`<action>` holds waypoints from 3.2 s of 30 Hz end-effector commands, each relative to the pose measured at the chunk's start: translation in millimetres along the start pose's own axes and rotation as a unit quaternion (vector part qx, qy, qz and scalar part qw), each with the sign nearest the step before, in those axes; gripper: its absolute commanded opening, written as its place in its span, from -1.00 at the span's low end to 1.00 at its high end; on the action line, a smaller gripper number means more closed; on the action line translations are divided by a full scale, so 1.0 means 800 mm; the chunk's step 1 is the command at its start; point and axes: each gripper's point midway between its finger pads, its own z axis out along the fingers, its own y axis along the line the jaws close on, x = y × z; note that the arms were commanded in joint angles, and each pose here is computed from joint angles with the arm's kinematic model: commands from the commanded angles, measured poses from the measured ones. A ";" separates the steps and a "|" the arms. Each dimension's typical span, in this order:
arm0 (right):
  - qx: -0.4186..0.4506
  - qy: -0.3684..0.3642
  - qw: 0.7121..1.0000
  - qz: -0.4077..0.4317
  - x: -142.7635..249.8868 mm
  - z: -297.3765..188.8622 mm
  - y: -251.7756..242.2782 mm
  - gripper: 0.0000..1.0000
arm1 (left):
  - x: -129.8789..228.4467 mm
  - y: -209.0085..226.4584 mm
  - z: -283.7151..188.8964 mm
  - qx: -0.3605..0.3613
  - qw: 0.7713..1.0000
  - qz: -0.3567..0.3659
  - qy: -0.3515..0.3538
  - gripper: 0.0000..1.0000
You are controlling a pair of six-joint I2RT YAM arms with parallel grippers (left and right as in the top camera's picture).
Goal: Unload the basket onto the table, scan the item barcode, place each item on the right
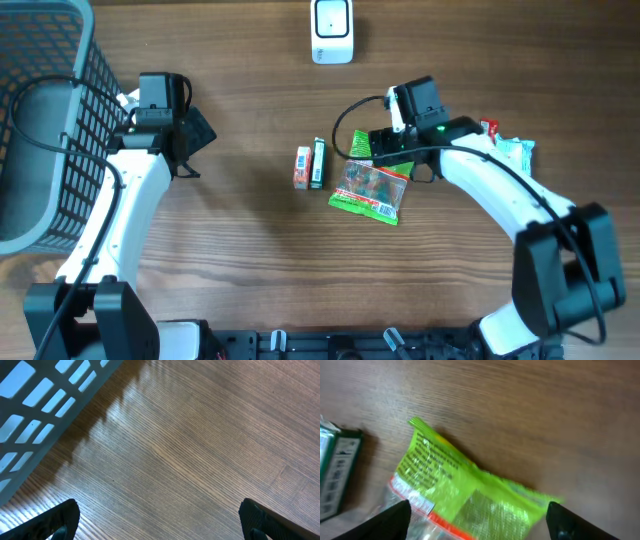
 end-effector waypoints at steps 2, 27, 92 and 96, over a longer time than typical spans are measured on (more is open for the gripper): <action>-0.003 0.033 0.984 -0.172 0.023 0.040 -0.004 0.75 | -0.002 0.003 0.002 -0.007 1.000 0.003 -0.003 1.00; -0.157 0.191 0.969 -0.013 0.126 0.027 -0.020 0.47 | -0.002 0.003 0.002 -0.007 1.000 0.003 -0.003 1.00; -0.031 -0.007 0.985 0.168 0.074 0.030 -0.107 0.69 | -0.002 0.003 0.002 -0.007 1.000 0.003 -0.003 1.00; -0.020 -0.005 0.993 0.120 0.071 0.032 -0.094 0.66 | -0.002 0.003 0.002 -0.007 1.000 0.003 -0.003 1.00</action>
